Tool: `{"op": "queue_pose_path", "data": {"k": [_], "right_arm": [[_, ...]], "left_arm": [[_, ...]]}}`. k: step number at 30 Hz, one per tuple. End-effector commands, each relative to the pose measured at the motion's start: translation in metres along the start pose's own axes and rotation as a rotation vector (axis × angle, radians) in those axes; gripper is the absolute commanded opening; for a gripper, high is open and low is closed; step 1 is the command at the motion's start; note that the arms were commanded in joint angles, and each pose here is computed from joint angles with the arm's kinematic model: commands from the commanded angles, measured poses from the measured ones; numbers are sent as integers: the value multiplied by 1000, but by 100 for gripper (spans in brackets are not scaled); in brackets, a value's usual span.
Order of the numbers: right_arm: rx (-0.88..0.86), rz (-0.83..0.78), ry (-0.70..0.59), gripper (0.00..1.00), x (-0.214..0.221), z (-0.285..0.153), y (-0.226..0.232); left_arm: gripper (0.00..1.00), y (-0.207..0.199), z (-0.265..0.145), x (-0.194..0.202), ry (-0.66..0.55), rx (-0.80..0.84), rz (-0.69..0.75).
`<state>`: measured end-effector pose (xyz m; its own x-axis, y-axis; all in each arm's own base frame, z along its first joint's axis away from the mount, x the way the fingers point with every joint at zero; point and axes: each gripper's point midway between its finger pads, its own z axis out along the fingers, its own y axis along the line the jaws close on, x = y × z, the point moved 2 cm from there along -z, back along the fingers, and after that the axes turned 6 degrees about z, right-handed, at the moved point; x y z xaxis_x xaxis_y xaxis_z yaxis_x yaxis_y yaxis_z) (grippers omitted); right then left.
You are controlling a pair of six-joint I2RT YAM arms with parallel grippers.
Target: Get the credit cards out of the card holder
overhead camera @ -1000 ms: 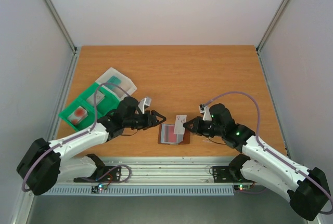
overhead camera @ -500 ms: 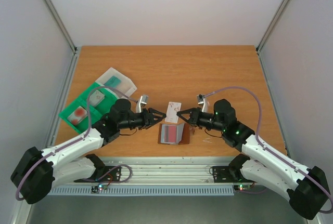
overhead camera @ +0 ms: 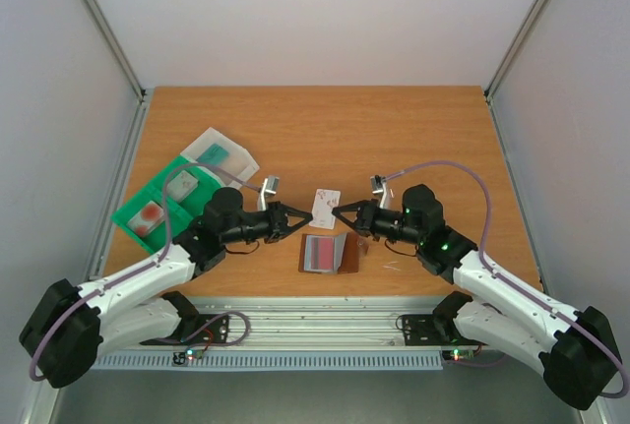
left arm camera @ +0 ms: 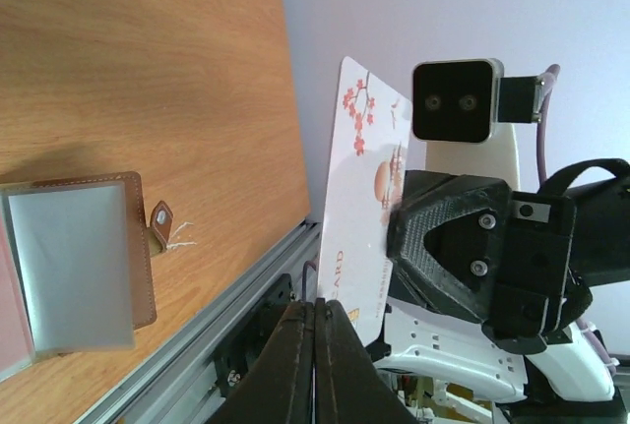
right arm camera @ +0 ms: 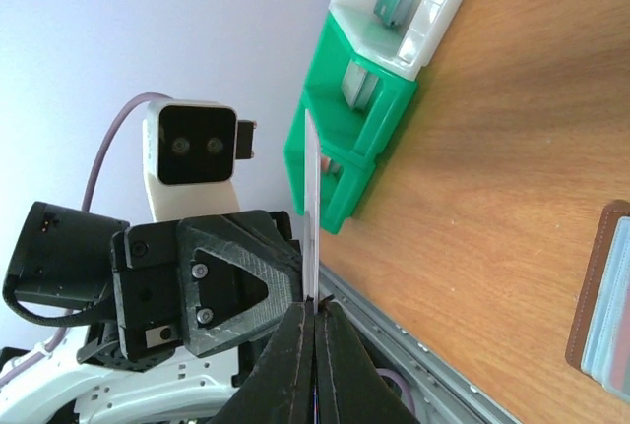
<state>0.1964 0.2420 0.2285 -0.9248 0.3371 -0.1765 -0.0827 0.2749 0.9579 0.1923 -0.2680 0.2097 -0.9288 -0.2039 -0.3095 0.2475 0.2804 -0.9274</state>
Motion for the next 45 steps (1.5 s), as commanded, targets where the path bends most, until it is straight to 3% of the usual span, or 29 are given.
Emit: {"op": "queue_pose_path", "data": {"k": [1, 11, 22, 33, 37, 38, 42, 45], "right_arm": [[-29, -48, 14, 5, 3, -2, 7], [205, -325, 135, 35, 14, -24, 5], [248, -520, 335, 43, 30, -50, 43], [200, -482, 464, 46, 38, -30, 37], [119, -466, 510, 42, 47, -28, 43], [106, -466, 515, 38, 48, -28, 44], [86, -465, 511, 5, 50, -30, 46], [69, -465, 506, 1, 51, -32, 49]], "left_arm": [[0, -16, -5, 1, -6, 70, 61], [0, -31, -11, 21, 137, 100, 164], [0, -45, -28, 49, 326, 135, 296], [0, -56, -36, 58, 365, 207, 333], [0, -56, -37, 60, 373, 216, 336], [0, -56, -37, 60, 373, 215, 336], [0, -56, -36, 58, 357, 204, 341], [1, -59, -37, 54, 336, 194, 345]]}}
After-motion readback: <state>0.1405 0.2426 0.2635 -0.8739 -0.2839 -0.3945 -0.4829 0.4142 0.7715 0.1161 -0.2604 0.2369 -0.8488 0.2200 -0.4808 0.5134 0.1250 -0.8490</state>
